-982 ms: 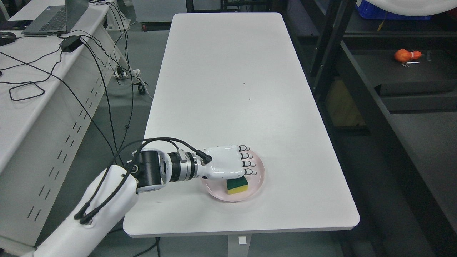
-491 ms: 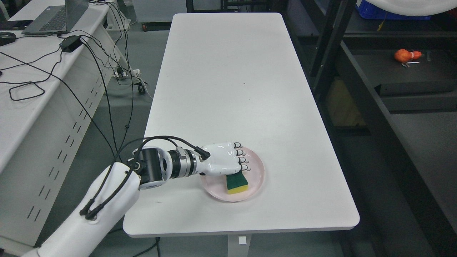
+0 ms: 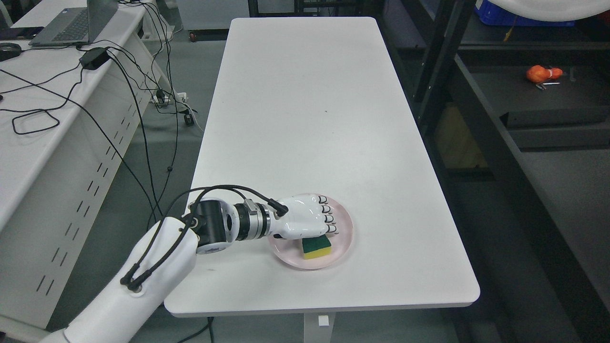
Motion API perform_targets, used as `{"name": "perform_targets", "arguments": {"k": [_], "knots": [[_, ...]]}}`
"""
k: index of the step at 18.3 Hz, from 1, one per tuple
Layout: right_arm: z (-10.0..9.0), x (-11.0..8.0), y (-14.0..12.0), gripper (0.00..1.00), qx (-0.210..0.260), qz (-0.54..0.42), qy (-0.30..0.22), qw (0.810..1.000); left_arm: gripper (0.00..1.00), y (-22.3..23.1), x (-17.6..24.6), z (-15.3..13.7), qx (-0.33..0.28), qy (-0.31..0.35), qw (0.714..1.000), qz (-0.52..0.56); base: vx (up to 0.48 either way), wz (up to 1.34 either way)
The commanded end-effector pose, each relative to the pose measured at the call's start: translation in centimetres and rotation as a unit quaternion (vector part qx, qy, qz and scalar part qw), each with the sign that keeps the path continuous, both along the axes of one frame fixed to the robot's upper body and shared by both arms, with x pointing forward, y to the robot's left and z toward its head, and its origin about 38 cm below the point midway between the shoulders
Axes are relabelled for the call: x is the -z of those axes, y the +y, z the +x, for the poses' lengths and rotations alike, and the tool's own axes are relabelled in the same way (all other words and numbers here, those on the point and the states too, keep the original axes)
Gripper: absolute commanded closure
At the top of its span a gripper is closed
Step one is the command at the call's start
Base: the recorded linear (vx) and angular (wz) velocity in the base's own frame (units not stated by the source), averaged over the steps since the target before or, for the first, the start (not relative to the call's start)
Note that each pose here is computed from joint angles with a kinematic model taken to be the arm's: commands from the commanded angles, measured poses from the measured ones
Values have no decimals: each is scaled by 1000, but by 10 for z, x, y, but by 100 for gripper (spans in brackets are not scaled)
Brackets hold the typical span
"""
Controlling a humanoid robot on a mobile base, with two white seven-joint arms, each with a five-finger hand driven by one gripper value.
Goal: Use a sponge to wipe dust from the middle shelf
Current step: 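Close the left hand fingers around the yellow-green sponge on the plate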
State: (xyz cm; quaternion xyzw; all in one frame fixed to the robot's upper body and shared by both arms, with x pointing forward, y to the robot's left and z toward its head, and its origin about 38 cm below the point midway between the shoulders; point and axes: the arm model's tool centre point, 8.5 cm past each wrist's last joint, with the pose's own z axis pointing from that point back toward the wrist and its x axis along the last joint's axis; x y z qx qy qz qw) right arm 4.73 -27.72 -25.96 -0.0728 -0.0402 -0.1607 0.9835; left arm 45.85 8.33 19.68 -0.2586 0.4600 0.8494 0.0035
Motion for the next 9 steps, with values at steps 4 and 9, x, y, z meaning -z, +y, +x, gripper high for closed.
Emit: {"name": "perform_targets", "arguments": {"k": [4,9], "knots": [[-1,-1,-10,0,2,2,27,1000,71,-10,5,-8,24,84,995,-52,0,0],[-1,-1,-10,0,2,1,26,1000,100,3,-33,-9,52,153,965,-206,0,0]]}}
